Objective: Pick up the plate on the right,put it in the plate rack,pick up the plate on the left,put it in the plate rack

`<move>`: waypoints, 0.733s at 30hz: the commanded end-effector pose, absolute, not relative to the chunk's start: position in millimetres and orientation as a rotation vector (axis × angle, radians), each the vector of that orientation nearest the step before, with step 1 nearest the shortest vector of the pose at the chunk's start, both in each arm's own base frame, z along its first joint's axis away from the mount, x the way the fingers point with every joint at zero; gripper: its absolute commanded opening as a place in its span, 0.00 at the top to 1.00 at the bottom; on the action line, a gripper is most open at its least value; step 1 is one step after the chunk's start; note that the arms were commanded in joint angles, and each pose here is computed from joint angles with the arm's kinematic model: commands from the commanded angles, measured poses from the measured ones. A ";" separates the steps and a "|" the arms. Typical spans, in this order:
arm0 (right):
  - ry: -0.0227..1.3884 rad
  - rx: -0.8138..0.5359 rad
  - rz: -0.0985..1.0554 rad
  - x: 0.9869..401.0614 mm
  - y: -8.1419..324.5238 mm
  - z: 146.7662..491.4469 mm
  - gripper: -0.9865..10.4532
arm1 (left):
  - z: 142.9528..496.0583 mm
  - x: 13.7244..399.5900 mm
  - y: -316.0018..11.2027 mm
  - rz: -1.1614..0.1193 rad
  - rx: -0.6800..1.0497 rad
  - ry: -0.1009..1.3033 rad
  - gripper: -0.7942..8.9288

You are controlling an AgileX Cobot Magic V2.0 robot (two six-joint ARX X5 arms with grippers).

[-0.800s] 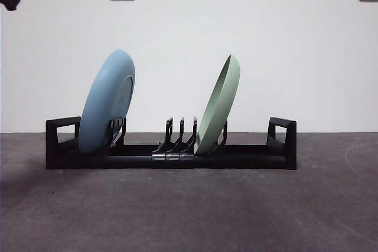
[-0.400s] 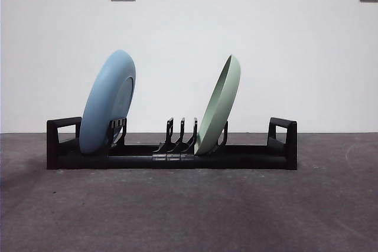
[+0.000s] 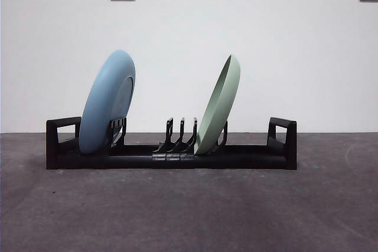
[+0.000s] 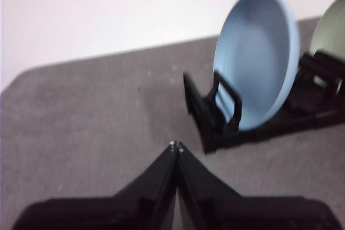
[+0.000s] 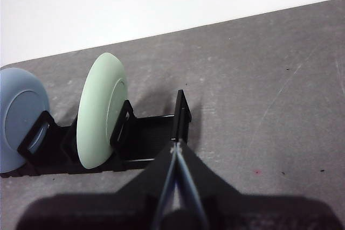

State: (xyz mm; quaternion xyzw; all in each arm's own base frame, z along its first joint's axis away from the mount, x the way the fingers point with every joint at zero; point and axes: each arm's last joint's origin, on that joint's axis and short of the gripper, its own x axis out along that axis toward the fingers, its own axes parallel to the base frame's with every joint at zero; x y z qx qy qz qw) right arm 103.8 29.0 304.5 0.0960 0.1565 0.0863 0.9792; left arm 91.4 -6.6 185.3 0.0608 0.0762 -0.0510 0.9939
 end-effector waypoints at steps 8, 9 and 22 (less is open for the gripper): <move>0.321 0.201 0.169 104.7 29.3 301.3 0.91 | 154.0 94.4 -4.1 -0.071 0.076 0.172 0.92; 0.321 0.201 0.169 104.7 29.3 301.3 0.91 | 150.7 94.8 -3.8 -0.068 0.074 0.182 0.92; 0.321 0.201 0.169 104.7 29.3 301.2 0.91 | 147.1 95.6 -3.6 -0.065 0.072 0.187 0.92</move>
